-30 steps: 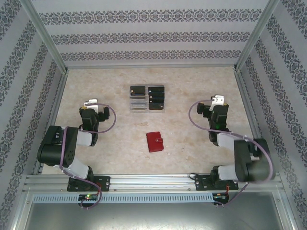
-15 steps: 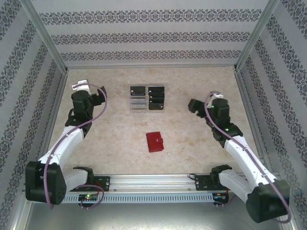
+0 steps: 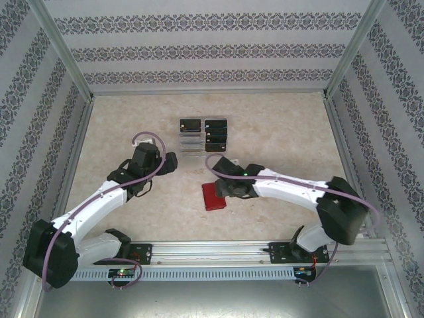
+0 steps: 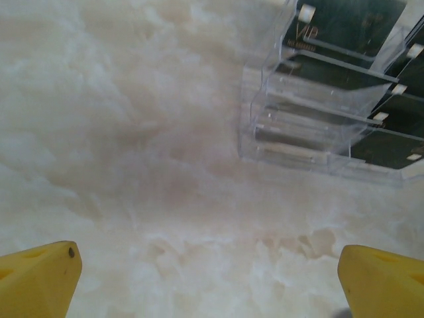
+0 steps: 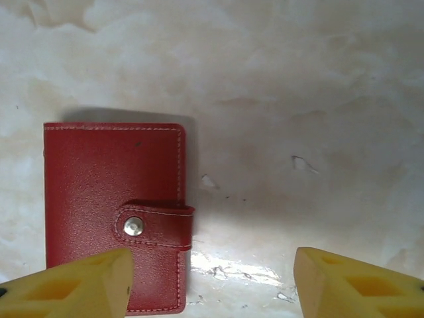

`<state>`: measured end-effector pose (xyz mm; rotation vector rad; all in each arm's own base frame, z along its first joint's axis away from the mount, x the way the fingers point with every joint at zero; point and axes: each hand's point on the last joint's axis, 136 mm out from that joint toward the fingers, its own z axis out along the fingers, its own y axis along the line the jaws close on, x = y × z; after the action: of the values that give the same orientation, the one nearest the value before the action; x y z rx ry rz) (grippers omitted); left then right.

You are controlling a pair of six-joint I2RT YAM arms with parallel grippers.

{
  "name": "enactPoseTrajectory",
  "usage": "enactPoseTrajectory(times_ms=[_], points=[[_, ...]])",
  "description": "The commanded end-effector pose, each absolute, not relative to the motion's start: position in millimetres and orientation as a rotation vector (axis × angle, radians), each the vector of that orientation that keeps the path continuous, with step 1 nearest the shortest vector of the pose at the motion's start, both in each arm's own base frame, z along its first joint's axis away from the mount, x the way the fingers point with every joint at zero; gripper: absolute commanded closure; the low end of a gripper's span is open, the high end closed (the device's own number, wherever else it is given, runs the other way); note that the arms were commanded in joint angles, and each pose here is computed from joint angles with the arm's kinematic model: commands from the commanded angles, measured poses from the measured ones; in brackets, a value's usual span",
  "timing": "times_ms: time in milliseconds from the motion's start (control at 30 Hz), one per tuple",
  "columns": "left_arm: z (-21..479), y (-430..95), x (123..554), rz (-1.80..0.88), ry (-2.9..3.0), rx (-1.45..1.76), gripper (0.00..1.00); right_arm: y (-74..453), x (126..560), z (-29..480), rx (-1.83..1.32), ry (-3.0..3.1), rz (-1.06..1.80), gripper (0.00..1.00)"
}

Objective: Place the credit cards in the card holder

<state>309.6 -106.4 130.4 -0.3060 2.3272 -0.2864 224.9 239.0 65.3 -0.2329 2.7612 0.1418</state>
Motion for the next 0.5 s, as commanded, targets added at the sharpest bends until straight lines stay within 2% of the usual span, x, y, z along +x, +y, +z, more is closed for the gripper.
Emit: enactPoseTrajectory(times_ms=[0,167,467], points=[[113,-104,301,-0.271,2.361,-0.403,0.0,242,228,68,-0.237,2.738,-0.012,0.39],[107,-99,298,-0.25,2.357,-0.437,0.0,261,227,56,-0.301,2.758,-0.063,0.46],[109,-96,297,-0.244,2.338,-0.435,0.0,270,225,37,-0.325,2.79,-0.104,0.46]])
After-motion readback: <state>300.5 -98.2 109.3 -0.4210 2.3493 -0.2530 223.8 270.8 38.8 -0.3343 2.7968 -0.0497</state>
